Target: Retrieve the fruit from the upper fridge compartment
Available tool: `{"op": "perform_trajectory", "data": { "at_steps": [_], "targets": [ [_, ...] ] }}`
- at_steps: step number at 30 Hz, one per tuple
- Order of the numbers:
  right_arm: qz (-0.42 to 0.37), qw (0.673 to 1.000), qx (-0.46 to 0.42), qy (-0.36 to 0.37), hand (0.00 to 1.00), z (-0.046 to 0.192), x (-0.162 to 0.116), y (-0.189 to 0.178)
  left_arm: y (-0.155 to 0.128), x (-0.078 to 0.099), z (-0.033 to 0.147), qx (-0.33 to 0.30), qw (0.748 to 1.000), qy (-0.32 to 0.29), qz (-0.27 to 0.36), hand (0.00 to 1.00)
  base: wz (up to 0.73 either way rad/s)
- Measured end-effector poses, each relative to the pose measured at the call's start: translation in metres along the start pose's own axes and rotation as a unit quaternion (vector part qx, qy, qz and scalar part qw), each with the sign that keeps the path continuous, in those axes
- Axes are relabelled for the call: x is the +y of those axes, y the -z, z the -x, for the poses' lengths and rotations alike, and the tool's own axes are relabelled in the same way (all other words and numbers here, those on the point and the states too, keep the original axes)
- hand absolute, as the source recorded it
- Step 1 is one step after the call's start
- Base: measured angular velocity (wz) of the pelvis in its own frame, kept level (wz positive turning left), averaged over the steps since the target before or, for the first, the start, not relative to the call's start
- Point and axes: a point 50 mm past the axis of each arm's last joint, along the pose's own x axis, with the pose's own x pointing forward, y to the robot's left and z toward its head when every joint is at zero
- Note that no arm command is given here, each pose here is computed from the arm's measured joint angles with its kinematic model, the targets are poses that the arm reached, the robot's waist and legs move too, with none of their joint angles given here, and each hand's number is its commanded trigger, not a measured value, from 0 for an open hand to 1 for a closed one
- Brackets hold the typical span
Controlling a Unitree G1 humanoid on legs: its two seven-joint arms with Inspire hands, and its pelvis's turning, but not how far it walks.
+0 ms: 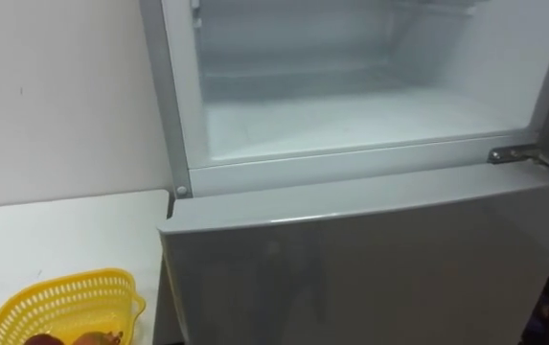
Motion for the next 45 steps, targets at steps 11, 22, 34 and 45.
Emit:
{"op": "perform_trajectory", "data": {
  "at_steps": [11, 22, 34, 45],
  "targets": [
    [-0.117, 0.993, 0.023, 0.023, 0.00, -0.001, -0.002, 0.004, 0.002, 0.001, 0.000, 0.007, 1.000, -0.002, 0.030, 0.00, 0.06],
    [-0.773, 0.627, -0.059, 0.071, 0.00, 0.008, -0.054, 0.007, 0.027, 0.024, 0.005, 0.000, 0.977, -0.061, 0.204, 0.00, 0.06],
    [-0.866, 0.441, -0.219, 0.084, 0.00, 0.054, -0.160, -0.064, 0.023, 0.044, 0.010, -0.027, 0.964, -0.114, 0.240, 0.00, -0.05],
    [-0.860, 0.404, -0.303, 0.076, 0.00, 0.108, -0.221, -0.117, 0.023, 0.053, 0.013, -0.033, 0.960, -0.135, 0.245, 0.00, 0.00]
  ]
}}
